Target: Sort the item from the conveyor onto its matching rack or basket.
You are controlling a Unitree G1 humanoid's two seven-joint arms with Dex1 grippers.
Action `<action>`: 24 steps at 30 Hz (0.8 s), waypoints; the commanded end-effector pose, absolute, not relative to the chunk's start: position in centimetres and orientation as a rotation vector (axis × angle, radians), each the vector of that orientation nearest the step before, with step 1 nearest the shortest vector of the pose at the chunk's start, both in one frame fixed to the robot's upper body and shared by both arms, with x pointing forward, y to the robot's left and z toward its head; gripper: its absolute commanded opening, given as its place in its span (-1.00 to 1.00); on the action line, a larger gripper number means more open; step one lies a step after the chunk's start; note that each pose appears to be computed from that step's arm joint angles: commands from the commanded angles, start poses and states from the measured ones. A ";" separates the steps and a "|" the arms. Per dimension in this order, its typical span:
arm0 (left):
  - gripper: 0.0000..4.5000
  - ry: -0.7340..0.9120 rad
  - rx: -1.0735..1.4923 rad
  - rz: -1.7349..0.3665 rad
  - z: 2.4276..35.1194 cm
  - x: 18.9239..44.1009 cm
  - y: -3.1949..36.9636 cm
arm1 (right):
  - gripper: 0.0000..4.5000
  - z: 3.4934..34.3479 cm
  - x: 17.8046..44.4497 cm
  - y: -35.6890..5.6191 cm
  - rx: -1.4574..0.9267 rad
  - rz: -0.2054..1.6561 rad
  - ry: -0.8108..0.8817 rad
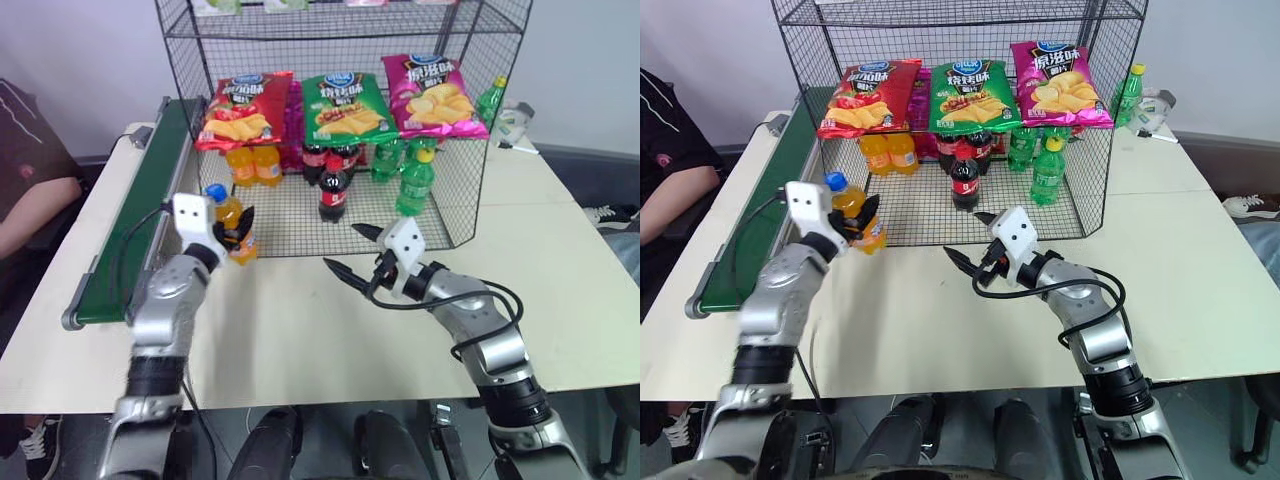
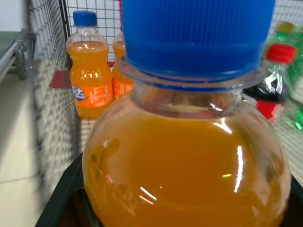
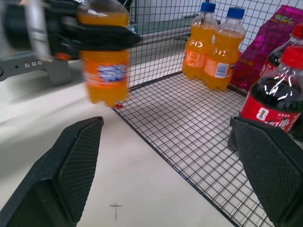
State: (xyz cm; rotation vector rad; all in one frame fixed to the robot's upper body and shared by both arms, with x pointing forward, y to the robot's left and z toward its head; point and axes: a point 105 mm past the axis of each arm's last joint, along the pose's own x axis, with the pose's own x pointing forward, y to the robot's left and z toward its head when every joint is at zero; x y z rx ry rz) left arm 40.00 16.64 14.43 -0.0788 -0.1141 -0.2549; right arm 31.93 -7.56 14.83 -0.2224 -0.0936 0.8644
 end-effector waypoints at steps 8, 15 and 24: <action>0.22 -0.214 0.022 -0.219 15.5 43.5 15.4 | 1.00 16.7 31.2 -9.8 -0.236 0.826 -0.125; 0.22 -0.192 0.008 -0.227 14.5 44.2 15.1 | 1.00 16.6 31.2 -10.2 -0.240 0.810 -0.122; 0.22 -0.175 -0.051 -0.257 13.6 44.3 14.9 | 1.00 16.6 31.1 -9.5 -0.235 0.828 -0.123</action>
